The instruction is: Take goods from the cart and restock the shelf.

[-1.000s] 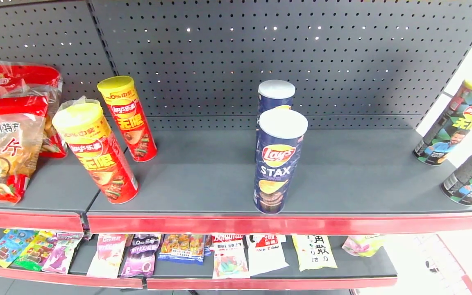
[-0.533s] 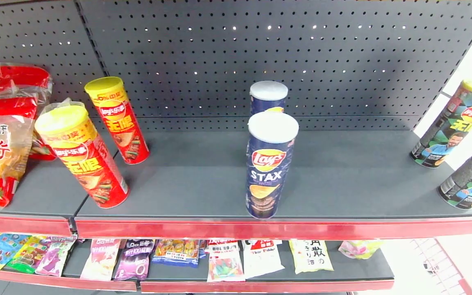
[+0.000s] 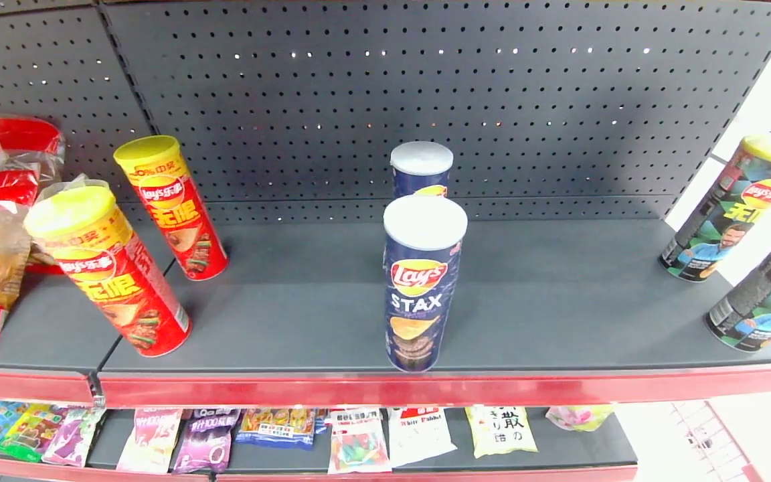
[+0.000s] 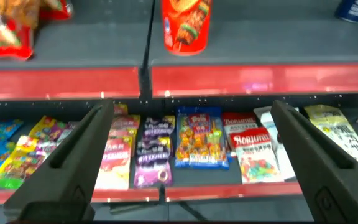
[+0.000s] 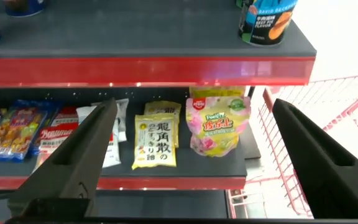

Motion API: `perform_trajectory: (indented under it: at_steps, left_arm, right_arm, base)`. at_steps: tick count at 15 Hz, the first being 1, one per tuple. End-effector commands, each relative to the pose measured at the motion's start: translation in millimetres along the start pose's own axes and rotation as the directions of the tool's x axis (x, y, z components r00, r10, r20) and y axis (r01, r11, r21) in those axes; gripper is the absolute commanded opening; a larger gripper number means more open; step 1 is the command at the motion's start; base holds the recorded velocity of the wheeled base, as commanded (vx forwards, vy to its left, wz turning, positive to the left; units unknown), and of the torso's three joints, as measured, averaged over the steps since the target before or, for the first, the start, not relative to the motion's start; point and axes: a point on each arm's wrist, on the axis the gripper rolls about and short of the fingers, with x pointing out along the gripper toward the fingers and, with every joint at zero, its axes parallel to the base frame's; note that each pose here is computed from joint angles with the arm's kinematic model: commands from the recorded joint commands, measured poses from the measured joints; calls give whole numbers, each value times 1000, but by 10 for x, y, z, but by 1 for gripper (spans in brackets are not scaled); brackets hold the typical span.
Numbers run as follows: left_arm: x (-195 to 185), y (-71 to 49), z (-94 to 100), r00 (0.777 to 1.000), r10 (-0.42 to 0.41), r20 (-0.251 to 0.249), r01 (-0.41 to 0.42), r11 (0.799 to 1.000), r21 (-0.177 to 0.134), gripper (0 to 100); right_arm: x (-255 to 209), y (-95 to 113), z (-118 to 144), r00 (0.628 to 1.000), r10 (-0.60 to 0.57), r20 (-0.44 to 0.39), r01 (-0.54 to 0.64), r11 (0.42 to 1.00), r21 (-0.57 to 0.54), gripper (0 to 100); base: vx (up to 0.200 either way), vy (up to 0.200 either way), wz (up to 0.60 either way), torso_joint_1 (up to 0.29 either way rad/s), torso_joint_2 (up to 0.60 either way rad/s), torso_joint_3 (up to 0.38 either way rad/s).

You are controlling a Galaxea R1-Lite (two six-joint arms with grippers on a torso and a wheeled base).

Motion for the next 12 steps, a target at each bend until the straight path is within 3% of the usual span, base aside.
perform_trajectory:
  at_steps: [1,12]
  left_arm:
    - [1,0,-1,1000,0,-2,0,1000,-2,100]
    - [1,0,-1,1000,0,-2,0,1000,-3,100]
  right_arm:
    - [0,0,0,1000,2,0,-2,1000,0,100]
    - [0,0,0,1000,2,0,-2,1000,1,100]
  base:
    - [0,0,0,0,0,0]
    - [0,0,0,0,0,0]
